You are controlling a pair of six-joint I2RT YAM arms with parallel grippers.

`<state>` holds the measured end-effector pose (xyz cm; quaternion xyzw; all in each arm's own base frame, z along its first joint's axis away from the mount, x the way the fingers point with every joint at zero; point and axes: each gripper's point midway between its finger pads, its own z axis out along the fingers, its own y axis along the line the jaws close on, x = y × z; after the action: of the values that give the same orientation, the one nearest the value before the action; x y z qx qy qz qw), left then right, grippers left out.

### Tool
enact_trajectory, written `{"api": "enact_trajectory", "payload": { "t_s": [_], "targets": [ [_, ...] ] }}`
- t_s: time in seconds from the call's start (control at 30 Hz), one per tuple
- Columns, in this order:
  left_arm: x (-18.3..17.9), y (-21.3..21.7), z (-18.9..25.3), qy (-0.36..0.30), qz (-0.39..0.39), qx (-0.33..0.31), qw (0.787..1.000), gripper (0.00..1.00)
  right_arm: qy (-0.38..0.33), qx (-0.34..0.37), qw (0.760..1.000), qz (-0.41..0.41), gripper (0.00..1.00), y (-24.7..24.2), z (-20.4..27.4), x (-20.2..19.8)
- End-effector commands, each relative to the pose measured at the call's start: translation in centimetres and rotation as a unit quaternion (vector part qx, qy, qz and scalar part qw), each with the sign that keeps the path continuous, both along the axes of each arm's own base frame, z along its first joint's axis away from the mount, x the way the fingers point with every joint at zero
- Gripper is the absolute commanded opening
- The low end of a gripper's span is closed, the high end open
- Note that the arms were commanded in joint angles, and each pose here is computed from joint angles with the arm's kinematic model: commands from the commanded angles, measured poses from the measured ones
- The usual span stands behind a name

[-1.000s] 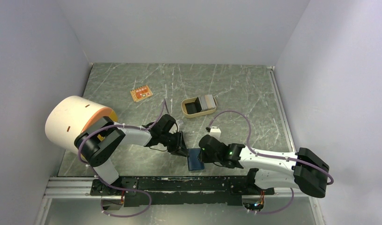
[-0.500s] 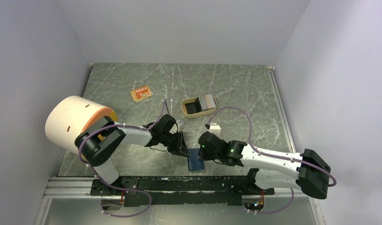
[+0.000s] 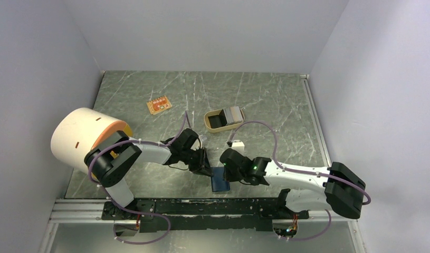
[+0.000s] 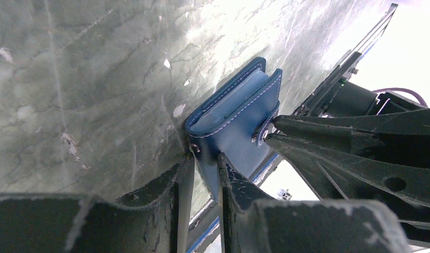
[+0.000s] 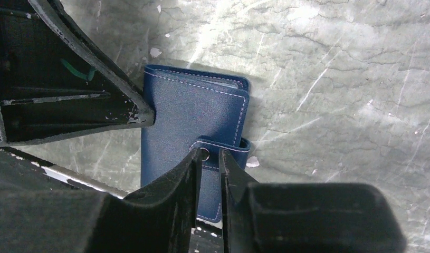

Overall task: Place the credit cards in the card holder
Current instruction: Close the card holder at the center of the board.

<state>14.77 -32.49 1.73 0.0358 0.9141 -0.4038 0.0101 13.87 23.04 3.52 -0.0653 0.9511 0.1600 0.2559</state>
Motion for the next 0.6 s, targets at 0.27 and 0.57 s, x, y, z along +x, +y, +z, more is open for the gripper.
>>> {"api": "enact_trajectory", "payload": {
  "t_s": [0.27,0.57],
  "targets": [
    [0.2,-0.7,0.2,-0.005,-0.006,-0.006,1.0,0.28,0.032,-0.007,0.998,0.058,0.22,1.0,-0.6,-0.6],
    [0.1,-0.8,0.3,-0.002,-0.001,-0.012,1.0,0.28,-0.008,0.008,0.998,0.064,0.24,1.4,3.0,0.6]
  ]
}}
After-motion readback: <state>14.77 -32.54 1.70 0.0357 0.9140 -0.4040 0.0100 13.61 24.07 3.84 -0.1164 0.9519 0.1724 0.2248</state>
